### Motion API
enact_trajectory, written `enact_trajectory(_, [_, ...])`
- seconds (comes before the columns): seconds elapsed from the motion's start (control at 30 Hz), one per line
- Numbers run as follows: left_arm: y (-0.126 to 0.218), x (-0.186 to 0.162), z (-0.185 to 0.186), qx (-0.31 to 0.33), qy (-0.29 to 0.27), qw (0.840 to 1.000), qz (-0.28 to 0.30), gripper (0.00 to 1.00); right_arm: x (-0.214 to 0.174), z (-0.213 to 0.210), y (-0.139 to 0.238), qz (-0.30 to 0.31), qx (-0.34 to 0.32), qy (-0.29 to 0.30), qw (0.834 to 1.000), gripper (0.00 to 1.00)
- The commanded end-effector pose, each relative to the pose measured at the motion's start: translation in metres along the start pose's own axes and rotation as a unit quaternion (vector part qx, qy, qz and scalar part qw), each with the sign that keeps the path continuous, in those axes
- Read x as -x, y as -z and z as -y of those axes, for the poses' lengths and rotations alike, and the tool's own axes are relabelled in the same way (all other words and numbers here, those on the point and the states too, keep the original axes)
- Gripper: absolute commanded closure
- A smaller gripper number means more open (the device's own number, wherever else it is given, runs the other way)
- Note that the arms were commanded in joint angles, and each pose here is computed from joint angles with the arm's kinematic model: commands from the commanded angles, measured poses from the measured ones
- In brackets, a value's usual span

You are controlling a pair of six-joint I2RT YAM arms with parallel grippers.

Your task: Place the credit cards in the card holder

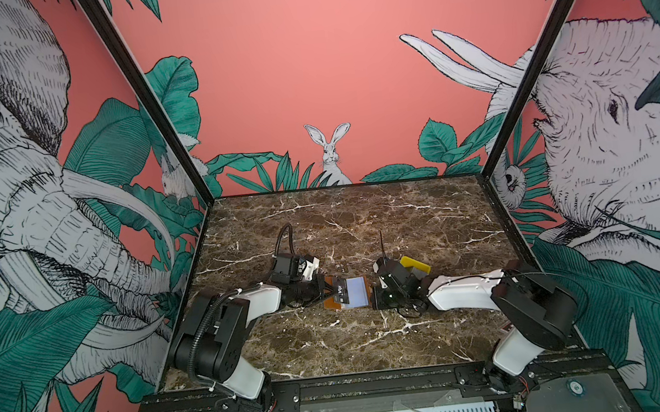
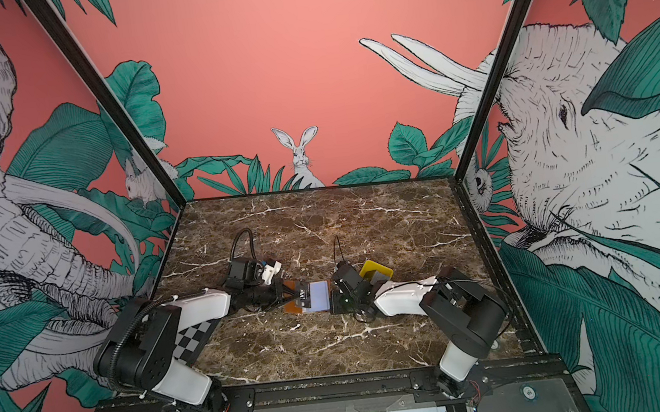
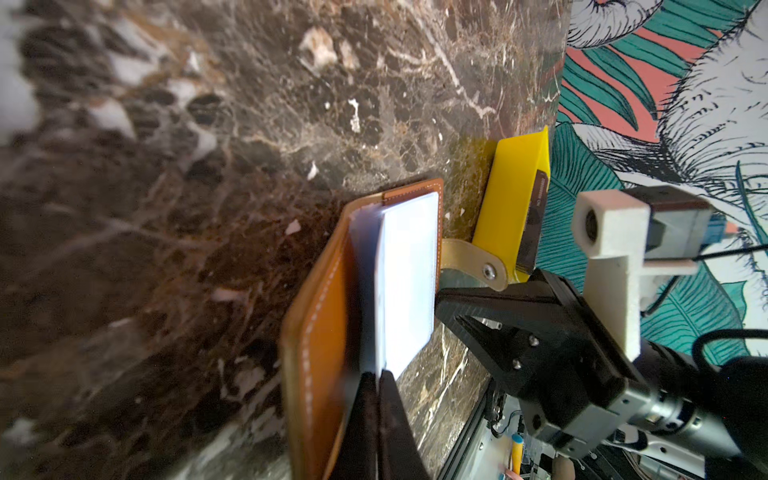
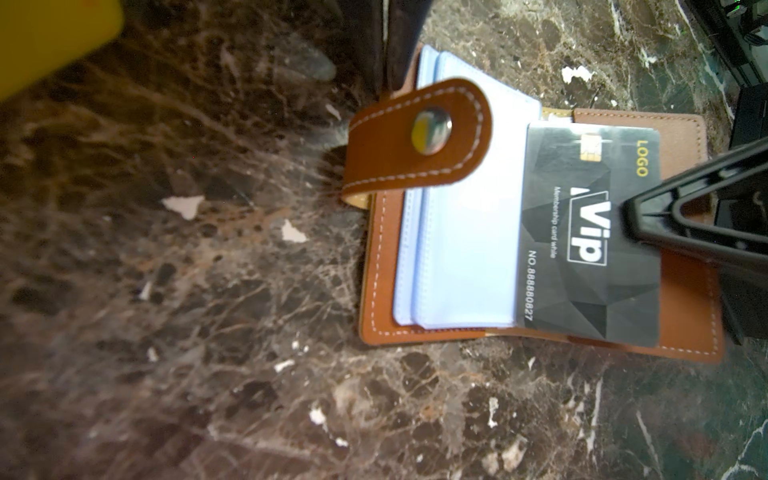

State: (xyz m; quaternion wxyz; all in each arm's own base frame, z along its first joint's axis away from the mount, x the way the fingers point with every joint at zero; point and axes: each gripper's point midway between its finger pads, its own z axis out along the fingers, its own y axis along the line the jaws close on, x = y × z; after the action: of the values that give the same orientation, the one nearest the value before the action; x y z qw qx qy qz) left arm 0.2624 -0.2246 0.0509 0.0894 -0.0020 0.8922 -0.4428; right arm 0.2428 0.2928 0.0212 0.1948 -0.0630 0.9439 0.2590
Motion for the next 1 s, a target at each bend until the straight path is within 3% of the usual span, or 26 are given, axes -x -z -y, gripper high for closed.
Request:
enact_trajectory(0.0, [0.009,-0.006,-0.003,0.006,-0.002,1.000,-0.002,0.97,-0.012,0.017,-0.006,-0.019,-0.039,0.006,0.999,0.93])
enact_trajectory(0.97, [-0.001,-0.006,-0.005,-0.033,0.023,0.999,0.002,0.96,-0.013,0.019,-0.007,-0.020,-0.047,0.012,0.999,0.94])
